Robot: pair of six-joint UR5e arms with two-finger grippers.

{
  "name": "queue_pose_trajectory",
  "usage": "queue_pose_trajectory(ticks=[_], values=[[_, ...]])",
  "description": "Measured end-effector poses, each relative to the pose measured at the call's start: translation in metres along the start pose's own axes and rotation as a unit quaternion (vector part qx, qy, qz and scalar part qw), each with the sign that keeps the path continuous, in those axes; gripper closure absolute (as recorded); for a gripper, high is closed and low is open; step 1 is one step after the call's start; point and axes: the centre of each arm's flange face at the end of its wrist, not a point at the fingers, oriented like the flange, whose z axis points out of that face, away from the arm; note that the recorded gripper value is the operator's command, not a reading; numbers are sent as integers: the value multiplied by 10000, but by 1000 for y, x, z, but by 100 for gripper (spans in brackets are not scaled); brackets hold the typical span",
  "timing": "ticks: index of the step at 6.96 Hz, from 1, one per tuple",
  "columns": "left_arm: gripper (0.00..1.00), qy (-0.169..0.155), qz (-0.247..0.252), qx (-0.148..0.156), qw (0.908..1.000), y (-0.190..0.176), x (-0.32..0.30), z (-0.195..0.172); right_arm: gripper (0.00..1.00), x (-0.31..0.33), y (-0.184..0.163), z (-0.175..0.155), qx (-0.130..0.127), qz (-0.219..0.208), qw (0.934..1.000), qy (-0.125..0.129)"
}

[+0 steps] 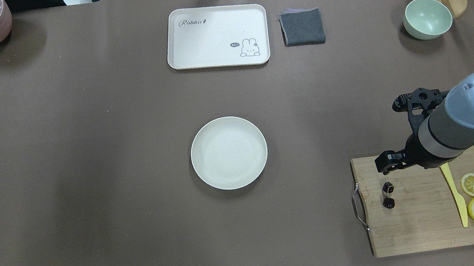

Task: Place red cherry on plate
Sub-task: 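Lower the right gripper and grasp both cherries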

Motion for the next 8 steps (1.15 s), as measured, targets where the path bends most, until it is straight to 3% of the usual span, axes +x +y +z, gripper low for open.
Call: queue_pose_trajectory(ticks=[2, 5, 6, 8], values=[[2, -1, 4, 9, 10000, 0, 0, -1, 13, 5, 11, 47, 208, 175, 9995, -134], [2, -3, 12, 13, 10000, 0, 1, -1, 18, 0, 25, 70, 339, 230, 9991, -97], [2, -2, 9, 9, 10000, -1, 1, -1, 27, -2, 29, 73, 371, 232, 9990, -96], [2, -4, 9, 8, 10000, -3, 1, 0, 62, -4, 33, 76, 409, 254, 9988, -117]])
